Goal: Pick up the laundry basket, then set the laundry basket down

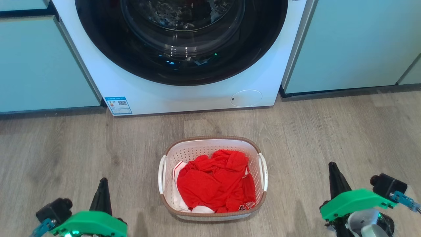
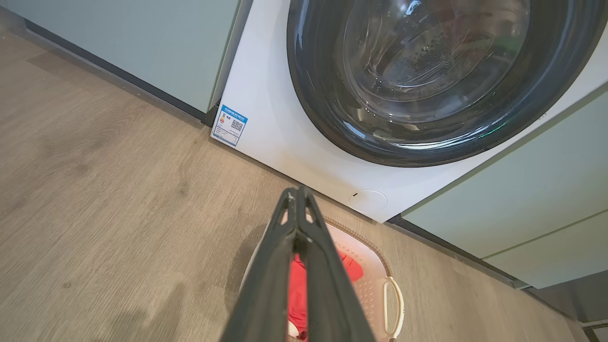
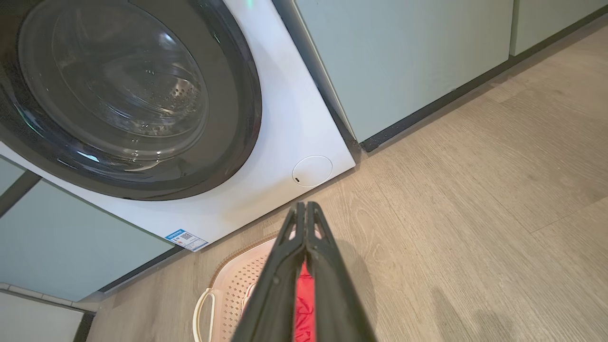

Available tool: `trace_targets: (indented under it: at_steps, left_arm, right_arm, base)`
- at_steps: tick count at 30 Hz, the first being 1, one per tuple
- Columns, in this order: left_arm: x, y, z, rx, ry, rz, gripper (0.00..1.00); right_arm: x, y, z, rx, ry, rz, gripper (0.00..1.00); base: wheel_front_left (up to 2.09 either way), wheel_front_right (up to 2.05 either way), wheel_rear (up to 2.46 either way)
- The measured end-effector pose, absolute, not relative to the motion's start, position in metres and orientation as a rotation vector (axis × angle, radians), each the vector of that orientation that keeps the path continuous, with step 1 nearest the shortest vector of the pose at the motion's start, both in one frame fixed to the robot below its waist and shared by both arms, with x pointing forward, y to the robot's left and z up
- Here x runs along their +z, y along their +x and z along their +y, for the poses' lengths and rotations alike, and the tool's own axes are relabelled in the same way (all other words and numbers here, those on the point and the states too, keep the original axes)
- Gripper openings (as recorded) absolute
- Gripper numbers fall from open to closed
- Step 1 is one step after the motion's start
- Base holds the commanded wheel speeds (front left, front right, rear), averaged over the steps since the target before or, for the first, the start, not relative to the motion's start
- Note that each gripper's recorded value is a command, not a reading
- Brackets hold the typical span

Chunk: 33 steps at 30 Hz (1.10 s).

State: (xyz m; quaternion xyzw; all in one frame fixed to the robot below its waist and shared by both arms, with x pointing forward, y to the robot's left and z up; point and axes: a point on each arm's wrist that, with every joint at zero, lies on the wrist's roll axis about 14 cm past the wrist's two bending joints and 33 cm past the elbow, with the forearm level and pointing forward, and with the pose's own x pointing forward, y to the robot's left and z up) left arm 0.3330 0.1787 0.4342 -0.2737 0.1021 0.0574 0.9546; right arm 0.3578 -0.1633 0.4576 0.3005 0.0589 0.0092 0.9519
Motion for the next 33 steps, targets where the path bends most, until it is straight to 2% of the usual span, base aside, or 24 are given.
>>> trace_targets:
  at_steps: [33]
  left_arm:
    - [0.441,0.347,0.181,0.128,-0.960,0.209,0.00]
  right_arm:
    - [0.461,0.364,-0.184,-0.068,0.987,0.115,0.00]
  base:
    - [0.00,0.00,0.00]
